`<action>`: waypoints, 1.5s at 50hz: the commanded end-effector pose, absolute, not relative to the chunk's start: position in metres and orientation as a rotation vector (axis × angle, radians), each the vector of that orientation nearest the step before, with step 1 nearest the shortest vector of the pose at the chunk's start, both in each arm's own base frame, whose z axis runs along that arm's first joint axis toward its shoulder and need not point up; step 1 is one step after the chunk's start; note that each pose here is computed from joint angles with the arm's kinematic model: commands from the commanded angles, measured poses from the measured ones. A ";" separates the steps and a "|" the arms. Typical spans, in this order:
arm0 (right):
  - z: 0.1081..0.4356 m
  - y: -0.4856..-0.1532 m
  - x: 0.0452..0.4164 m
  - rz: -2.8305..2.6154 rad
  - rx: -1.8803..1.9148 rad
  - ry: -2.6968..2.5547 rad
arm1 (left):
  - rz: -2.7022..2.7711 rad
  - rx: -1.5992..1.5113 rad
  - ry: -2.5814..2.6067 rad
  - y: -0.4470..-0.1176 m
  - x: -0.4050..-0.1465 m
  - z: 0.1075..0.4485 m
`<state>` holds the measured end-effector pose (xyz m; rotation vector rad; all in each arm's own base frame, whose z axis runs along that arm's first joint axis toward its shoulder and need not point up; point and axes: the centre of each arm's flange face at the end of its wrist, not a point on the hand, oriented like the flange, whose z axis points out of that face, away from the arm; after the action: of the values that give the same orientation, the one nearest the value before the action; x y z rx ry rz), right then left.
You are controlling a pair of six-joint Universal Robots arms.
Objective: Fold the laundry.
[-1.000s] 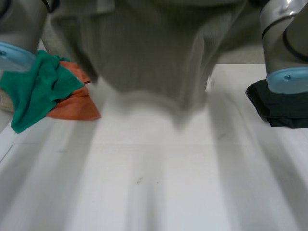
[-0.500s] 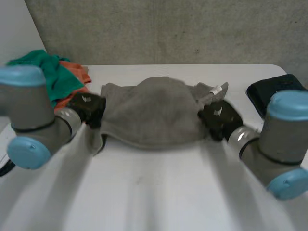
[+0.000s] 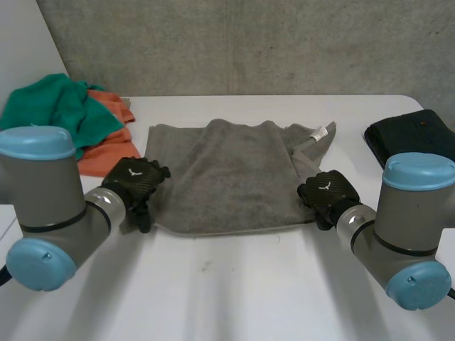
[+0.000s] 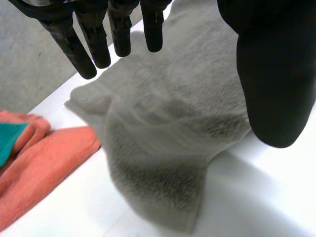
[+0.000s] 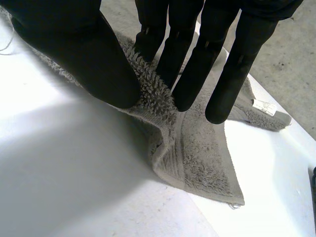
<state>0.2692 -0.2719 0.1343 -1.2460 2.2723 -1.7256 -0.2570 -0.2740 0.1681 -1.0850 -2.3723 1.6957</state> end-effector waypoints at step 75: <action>0.146 -0.347 0.199 -1.581 -1.279 2.249 | 1.884 -0.863 -2.440 -0.326 -0.228 0.177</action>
<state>0.1964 -0.3344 0.1599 -1.2470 2.3640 -1.5049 -0.2307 -0.3241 0.1745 -0.8803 -2.4445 1.8825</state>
